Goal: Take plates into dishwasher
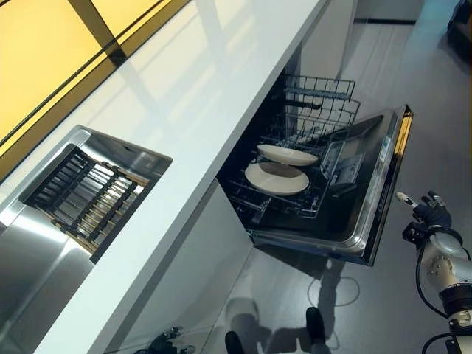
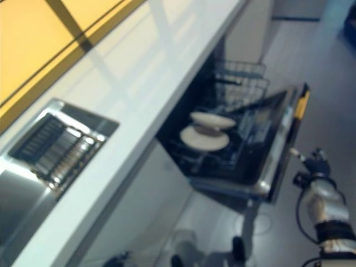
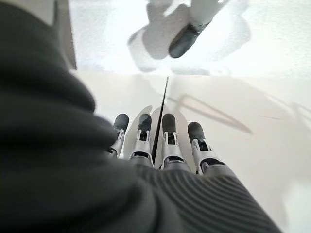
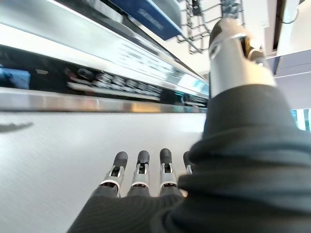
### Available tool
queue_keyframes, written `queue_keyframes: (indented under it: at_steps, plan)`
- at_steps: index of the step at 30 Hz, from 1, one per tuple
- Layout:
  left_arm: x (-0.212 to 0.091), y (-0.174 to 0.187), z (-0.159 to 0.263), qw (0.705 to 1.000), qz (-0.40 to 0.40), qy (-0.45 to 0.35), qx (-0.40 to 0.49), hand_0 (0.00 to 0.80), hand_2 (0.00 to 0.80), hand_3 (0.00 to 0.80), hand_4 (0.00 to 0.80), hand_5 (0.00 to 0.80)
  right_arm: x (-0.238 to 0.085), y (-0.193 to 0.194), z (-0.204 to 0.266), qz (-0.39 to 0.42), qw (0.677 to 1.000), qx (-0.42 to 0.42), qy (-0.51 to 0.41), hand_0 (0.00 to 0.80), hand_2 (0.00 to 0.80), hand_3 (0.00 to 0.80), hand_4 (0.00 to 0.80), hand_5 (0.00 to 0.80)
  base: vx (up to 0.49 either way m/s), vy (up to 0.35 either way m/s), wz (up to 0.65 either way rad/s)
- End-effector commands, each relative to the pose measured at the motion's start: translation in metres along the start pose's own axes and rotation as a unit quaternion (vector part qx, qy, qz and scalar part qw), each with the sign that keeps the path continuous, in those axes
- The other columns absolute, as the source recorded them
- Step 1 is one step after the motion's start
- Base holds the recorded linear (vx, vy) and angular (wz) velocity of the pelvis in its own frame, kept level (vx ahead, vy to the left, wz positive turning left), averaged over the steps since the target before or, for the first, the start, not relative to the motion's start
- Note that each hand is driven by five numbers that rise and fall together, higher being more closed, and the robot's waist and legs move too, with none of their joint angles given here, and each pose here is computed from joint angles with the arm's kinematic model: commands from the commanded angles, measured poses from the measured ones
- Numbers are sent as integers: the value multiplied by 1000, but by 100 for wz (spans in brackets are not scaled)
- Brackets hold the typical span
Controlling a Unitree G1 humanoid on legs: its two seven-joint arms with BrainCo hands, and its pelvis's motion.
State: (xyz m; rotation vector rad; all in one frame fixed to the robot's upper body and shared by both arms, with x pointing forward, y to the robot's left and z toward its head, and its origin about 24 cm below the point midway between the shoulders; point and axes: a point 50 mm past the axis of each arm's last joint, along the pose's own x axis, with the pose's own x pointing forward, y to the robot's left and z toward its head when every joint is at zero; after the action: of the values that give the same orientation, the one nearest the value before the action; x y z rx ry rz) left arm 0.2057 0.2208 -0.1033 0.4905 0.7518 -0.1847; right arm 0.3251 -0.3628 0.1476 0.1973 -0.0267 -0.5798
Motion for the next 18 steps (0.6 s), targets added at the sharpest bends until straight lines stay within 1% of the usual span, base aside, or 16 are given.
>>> queue_keyframes:
  at_steps: [1, 10, 13, 18]
  plan:
    - [5, 15, 7, 1000, 22, 1, 11, 0, 0, 0, 0, 0, 5, 25, 23, 55, 997, 31, -43, 0, 0, 0, 0, 0, 0, 0, 0]
    - [8, 16, 18, 1000, 17, -10, 19, 0, 0, 0, 0, 0, -1, 69, 2, 175, 985, 15, -1, 0, 0, 0, 0, 0, -3, -2, 0]
    - [9, 15, 19, 1000, 13, -10, 23, 0, 0, 0, 0, 0, -6, 85, -4, 222, 975, 8, 7, 0, 0, 0, 0, 0, 0, 0, 0]
    - [9, 13, 18, 1000, 13, -6, 26, 0, 0, 0, 0, 0, -16, 104, -12, 278, 960, -15, 15, 0, 0, 0, 0, 0, 0, 0, 0]
